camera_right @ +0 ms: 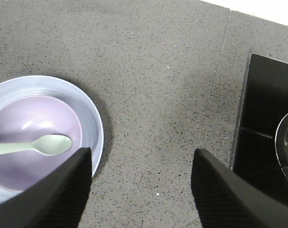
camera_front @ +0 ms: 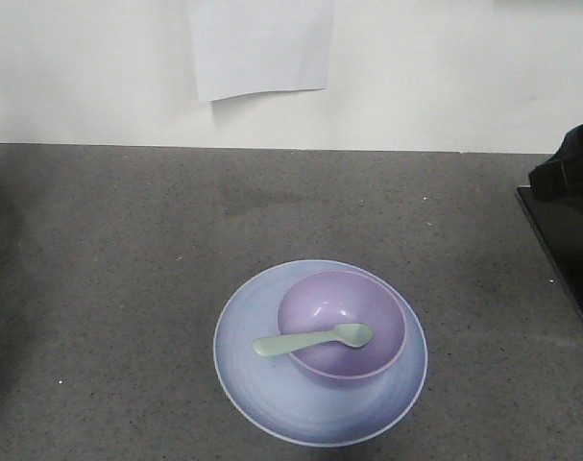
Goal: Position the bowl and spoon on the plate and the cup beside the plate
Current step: 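Grasp the brown paper cup with the left gripper and lift it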
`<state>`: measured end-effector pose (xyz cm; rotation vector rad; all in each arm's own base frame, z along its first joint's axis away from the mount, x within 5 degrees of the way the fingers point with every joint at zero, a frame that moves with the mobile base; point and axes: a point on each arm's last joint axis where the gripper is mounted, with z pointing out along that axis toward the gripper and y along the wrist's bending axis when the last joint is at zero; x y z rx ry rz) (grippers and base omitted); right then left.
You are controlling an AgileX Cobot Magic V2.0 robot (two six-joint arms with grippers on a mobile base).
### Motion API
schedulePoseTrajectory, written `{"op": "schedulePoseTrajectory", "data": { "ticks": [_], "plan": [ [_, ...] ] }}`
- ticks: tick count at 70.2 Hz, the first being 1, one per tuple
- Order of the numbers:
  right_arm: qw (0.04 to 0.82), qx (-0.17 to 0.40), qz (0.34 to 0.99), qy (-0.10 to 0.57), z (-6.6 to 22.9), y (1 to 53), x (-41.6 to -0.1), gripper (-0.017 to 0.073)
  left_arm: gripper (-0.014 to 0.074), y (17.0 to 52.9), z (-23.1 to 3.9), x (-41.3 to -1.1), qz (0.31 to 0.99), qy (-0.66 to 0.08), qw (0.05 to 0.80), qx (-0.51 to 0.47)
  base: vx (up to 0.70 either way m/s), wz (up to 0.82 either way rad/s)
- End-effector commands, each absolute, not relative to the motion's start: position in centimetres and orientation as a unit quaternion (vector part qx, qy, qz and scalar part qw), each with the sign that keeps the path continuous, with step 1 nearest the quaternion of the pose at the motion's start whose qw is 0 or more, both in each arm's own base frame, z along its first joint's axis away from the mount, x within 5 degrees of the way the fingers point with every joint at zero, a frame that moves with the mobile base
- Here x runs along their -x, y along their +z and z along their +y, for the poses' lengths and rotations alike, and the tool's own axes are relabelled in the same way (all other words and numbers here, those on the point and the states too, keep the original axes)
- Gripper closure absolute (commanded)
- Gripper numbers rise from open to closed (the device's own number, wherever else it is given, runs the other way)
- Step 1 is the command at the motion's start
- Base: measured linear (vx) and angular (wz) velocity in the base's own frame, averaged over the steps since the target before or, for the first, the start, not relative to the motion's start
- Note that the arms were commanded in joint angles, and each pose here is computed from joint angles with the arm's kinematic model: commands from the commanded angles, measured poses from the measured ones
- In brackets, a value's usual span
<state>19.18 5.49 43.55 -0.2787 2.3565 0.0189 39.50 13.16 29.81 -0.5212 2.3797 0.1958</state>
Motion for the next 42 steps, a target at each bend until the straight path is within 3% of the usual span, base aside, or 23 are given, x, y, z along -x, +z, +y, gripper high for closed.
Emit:
{"op": "schedulePoseTrajectory", "data": {
  "ticks": [1, 11, 24, 42],
  "plan": [
    [0.423, 0.105, 0.9, 0.011, 5.2, 45.1, -19.0, 0.0108, 0.02, 32.4, 13.3, -39.4, 0.892, 0.078, 0.397, 0.202, 0.0, 0.0],
    [0.422, 0.105, 0.901, 0.012, 5.3, 45.1, -19.0, 0.0108, 0.0296, 32.1, 13.3, -39.5, 0.893, 0.081, 0.394, 0.2, 0.0, 0.0],
    [0.421, 0.104, 0.901, 0.012, 5.3, 45.1, -19.0, 0.0108, 0.0603, 32.1, 13.4, -39.5, 0.895, 0.085, 0.39, 0.198, 0.0, 0.0],
    [0.42, 0.104, 0.902, 0.013, 5.3, 45.1, -18.9, 0.0108, 0.0601, 34.4, 12.8, -38.0, 0.89, 0.075, 0.401, 0.205, 0.0, 0.0]
  ]
}}
